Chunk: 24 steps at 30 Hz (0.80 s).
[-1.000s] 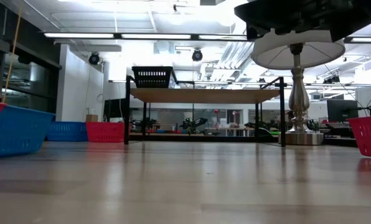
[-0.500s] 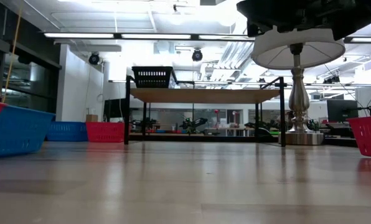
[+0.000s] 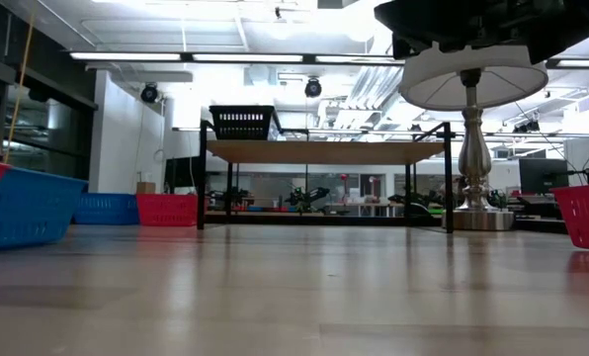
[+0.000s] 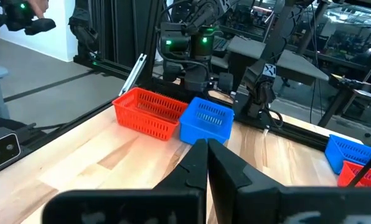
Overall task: Stack baskets on shelf by color
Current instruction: Stack the black bin on top of the black bins on the shelf
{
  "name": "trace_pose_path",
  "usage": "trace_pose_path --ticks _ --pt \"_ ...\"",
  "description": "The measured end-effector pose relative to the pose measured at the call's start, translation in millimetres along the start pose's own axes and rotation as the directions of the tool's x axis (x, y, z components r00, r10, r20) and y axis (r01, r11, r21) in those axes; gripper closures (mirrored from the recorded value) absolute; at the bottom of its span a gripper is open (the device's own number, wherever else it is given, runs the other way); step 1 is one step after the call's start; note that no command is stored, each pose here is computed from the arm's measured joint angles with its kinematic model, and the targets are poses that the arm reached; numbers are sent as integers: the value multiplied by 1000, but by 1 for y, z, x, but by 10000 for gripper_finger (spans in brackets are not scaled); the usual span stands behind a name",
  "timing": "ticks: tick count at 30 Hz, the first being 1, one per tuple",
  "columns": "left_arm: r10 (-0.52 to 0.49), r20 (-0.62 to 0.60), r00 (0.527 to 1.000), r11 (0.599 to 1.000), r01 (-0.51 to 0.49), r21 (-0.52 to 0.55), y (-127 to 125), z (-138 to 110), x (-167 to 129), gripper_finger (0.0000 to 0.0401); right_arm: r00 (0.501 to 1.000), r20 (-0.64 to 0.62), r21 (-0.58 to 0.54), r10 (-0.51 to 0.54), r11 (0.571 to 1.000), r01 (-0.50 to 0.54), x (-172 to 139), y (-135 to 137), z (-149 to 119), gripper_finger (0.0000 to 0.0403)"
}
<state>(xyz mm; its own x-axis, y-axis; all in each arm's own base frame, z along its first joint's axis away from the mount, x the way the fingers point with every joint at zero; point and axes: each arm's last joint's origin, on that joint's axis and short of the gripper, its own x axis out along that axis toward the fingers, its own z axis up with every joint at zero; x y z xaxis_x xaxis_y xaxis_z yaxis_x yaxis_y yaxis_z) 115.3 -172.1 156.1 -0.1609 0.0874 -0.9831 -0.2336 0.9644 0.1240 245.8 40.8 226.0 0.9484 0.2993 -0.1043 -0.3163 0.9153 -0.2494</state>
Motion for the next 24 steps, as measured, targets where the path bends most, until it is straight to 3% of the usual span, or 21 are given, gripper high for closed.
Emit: trace_pose_path --ticks 5,13,21,24 --pt "-29 -15 999 999 30 15 0 -1 -4 391 1000 0 0 0 1000 0 0 0 0 402" --pt "-128 42 991 991 129 -24 11 0 -23 397 1000 0 0 0 1000 0 0 0 0 402" --pt "-289 105 952 956 292 -17 21 -2 -64 399 1000 1 0 0 1000 0 0 0 0 402" --pt "-279 105 954 957 285 -45 30 -4 -80 400 1000 1 0 1 1000 -1 0 0 0 402"
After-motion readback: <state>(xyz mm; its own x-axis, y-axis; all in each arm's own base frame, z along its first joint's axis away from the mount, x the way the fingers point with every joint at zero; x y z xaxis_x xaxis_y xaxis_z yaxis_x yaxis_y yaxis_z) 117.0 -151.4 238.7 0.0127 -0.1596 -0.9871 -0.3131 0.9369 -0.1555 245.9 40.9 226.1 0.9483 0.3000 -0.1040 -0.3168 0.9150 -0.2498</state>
